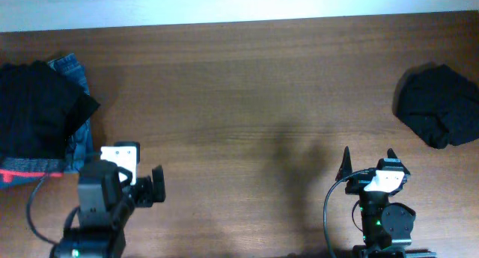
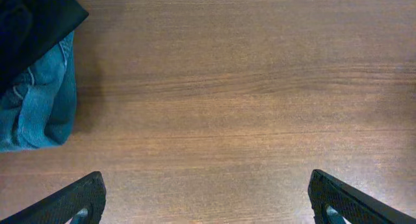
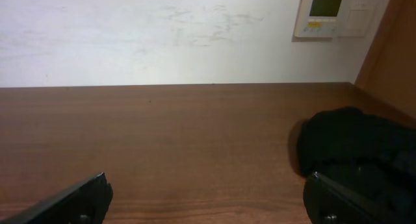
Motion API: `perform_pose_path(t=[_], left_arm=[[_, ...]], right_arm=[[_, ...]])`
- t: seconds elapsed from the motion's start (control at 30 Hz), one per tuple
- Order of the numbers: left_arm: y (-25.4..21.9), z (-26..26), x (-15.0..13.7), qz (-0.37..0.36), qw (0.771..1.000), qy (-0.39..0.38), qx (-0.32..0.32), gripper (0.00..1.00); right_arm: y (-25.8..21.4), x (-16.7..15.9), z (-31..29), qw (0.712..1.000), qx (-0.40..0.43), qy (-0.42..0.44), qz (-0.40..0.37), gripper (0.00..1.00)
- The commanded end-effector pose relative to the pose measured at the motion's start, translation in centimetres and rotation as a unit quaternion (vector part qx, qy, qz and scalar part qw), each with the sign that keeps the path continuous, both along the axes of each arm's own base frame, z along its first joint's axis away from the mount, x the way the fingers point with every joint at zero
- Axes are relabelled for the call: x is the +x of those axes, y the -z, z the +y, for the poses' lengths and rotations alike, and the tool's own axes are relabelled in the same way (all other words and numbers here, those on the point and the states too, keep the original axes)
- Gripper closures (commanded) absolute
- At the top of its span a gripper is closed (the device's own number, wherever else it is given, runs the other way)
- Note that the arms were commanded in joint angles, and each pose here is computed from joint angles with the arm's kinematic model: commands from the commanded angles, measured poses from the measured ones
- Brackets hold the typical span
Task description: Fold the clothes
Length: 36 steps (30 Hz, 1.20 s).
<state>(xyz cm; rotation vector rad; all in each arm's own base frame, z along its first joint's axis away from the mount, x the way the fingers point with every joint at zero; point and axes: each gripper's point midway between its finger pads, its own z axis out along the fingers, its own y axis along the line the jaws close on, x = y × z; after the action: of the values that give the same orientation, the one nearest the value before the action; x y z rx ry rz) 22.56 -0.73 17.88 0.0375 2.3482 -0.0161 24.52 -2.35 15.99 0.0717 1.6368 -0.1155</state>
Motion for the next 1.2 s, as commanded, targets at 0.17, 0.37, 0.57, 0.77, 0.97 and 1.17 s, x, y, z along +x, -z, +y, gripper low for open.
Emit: perform_pose_path(t=[0.17, 0.37, 0.57, 0.77, 0.97, 1.17], left_arm=[[3.2, 0.7, -2.0, -0.060, 0.998, -0.018, 0.002, 0.01], [4.0, 0.9, -0.7, -0.158, 0.987, -0.023, -0.001, 0.01], [3.5, 0.6, 0.6, -0.245, 0.969, -0.015, -0.009, 0.01], [2.0, 0.5, 2.1, -0.338, 0.941, -0.014, -0.011, 0.01], [-0.1, 1.2, 2.1, -0.386, 0.922, -0.029, -0.004, 0.01], [-1.1, 1.3, 2.1, -0.406, 0.913, -0.030, -0.004, 0.01]], right_arm=[[0.2, 0.0, 0.4, 1.000, 0.005, -0.009, 0.002, 0.01], [0.2, 0.0, 0.4, 1.000, 0.005, -0.009, 0.002, 0.01], [0.2, 0.0, 0.4, 1.000, 0.005, -0.009, 0.002, 0.01], [0.2, 0.0, 0.4, 1.000, 0.005, -0.009, 0.002, 0.01], [0.2, 0.0, 0.4, 1.000, 0.005, -0.009, 0.002, 0.01], [0.2, 0.0, 0.4, 1.000, 0.005, -0.009, 0.002, 0.01]])
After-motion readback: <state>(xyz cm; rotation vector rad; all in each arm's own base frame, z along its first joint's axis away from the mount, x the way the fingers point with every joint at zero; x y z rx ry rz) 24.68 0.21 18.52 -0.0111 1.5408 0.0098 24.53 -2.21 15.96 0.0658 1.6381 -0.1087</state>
